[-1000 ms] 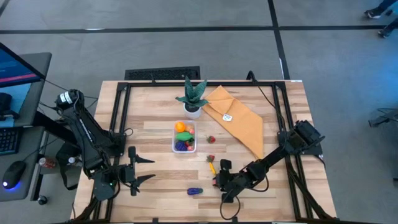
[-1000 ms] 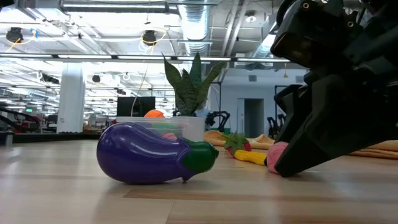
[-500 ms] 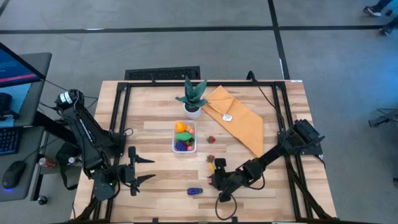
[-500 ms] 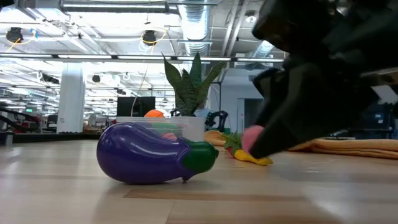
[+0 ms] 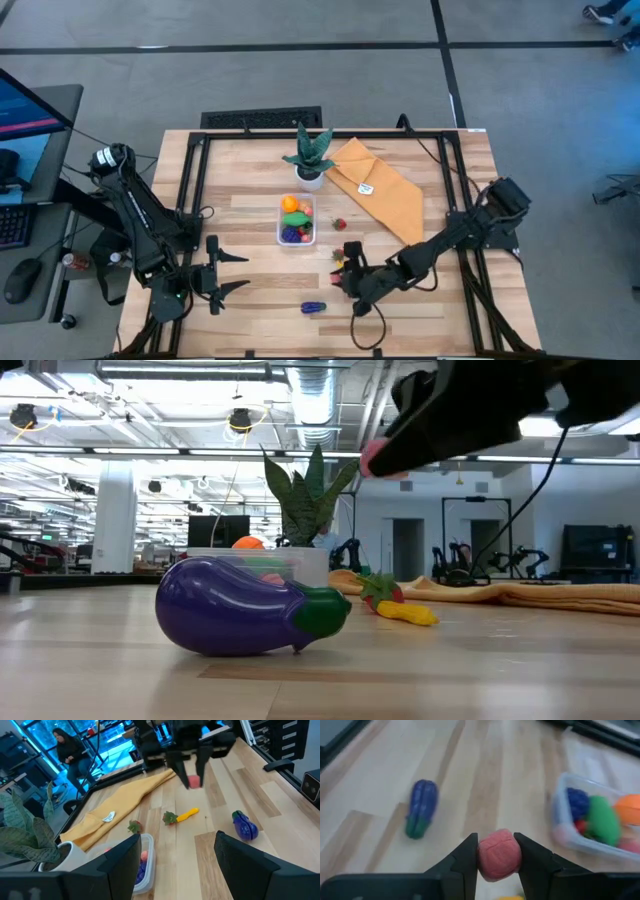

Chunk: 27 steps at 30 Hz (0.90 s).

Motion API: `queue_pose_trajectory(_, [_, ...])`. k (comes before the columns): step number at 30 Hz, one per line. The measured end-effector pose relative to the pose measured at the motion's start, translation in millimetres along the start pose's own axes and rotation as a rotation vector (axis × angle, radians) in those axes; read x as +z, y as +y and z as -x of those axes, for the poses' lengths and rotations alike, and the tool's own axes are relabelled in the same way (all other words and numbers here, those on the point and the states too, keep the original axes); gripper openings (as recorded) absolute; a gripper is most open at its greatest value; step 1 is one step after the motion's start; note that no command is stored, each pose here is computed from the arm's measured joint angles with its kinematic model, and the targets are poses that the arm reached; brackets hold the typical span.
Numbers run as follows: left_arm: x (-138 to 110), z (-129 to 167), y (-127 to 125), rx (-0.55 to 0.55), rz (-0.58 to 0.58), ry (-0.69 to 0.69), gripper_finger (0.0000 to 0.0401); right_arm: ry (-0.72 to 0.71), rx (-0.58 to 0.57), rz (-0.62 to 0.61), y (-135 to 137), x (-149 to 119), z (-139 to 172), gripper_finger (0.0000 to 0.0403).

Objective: Pick and placing Produce into tupperware
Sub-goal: Put the peach into the transparent bin

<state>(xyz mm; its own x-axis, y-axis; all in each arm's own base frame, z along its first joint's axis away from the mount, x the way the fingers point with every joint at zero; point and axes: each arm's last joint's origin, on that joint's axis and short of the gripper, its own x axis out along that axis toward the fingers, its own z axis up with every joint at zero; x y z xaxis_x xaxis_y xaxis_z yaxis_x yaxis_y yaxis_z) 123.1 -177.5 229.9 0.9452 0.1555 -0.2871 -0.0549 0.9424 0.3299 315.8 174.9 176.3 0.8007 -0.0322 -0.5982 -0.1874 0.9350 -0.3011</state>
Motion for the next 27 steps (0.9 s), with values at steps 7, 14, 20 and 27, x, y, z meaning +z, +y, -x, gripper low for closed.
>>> queue_pose_trajectory(7, [0, 0, 0, 0.0, 0.0, 0.0, 0.0242, -0.017, -0.068, 0.009, -32, 9, 6, 0.0109])
queue_pose_trajectory(14, [0, 0, 1, 0.025, 0.0, -0.009, 0.0242, -0.044, -0.129, -0.031, -64, 11, -6, 0.0109])
queue_pose_trajectory(20, [0, 0, 1, 0.034, -0.001, -0.012, 0.0242, -0.057, -0.174, -0.083, -84, 10, -12, 0.0108])
queue_pose_trajectory(27, [-1, -3, 4, 0.059, 0.002, -0.002, 0.0242, -0.116, -0.214, -0.165, -99, 14, -15, 0.0108])
